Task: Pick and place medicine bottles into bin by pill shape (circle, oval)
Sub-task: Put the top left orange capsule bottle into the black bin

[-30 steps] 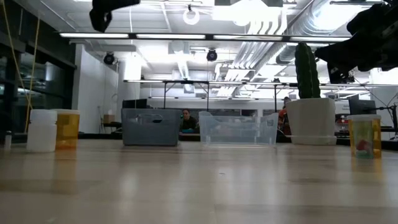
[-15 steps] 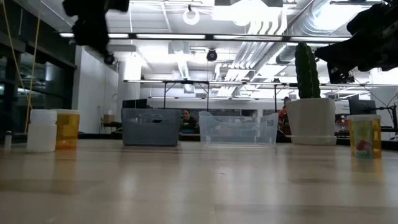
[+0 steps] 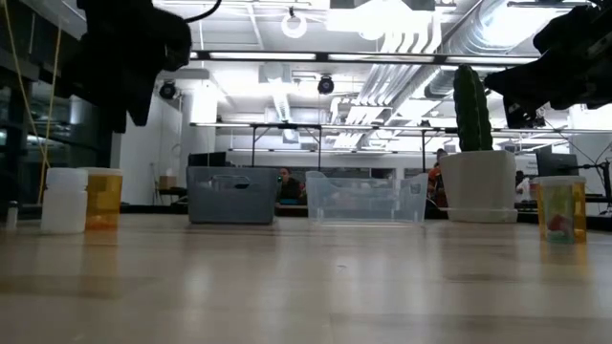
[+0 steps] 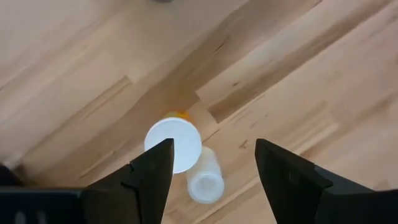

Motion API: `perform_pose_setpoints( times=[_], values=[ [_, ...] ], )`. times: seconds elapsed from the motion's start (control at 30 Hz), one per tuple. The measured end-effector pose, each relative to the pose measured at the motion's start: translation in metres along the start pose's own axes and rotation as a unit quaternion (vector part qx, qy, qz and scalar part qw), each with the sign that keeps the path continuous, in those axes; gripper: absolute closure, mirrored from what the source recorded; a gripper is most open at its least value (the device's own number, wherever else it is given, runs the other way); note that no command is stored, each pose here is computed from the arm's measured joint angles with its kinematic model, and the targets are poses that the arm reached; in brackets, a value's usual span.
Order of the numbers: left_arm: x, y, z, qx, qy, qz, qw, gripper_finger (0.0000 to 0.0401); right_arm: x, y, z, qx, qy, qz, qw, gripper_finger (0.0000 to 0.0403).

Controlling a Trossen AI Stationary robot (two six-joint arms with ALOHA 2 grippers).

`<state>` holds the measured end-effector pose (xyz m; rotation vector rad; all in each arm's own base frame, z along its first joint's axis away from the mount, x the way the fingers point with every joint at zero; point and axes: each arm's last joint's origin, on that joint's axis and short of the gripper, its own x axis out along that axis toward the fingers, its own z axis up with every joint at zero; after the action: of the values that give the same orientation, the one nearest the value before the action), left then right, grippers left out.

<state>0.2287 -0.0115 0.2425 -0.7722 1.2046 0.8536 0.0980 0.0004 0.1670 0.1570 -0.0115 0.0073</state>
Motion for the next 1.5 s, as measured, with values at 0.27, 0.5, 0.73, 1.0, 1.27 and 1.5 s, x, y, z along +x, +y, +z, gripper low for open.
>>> perform_pose_setpoints(
  times=[0.27, 0.5, 0.73, 1.0, 1.27, 1.5],
  values=[
    [0.022, -0.013, -0.006, 0.031, -0.009, 0.061, 0.998, 0.0185, 0.000, 0.000, 0.000, 0.000, 0.000, 0.000, 1.000, 0.0398],
    [0.027, -0.009, -0.006, 0.074, 0.006, 0.098, 0.992, 0.0185, 0.000, 0.000, 0.000, 0.000, 0.000, 0.000, 1.000, 0.0398],
    [0.026, -0.007, -0.005, 0.053, 0.028, 0.094, 0.994, 0.0185, 0.000, 0.000, 0.000, 0.000, 0.000, 0.000, 1.000, 0.0398],
    [0.026, -0.008, -0.006, 0.027, 0.036, 0.091, 0.995, 0.0185, 0.000, 0.000, 0.000, 0.000, 0.000, 0.000, 1.000, 0.0398],
    [0.026, -0.008, -0.006, 0.022, 0.046, 0.086, 0.995, 0.0185, 0.000, 0.000, 0.000, 0.000, 0.000, 0.000, 1.000, 0.0398],
    [0.027, -0.007, -0.006, 0.014, 0.050, 0.085, 0.995, 0.0185, 0.000, 0.000, 0.000, 0.000, 0.000, 0.000, 1.000, 0.0398]
  ],
)
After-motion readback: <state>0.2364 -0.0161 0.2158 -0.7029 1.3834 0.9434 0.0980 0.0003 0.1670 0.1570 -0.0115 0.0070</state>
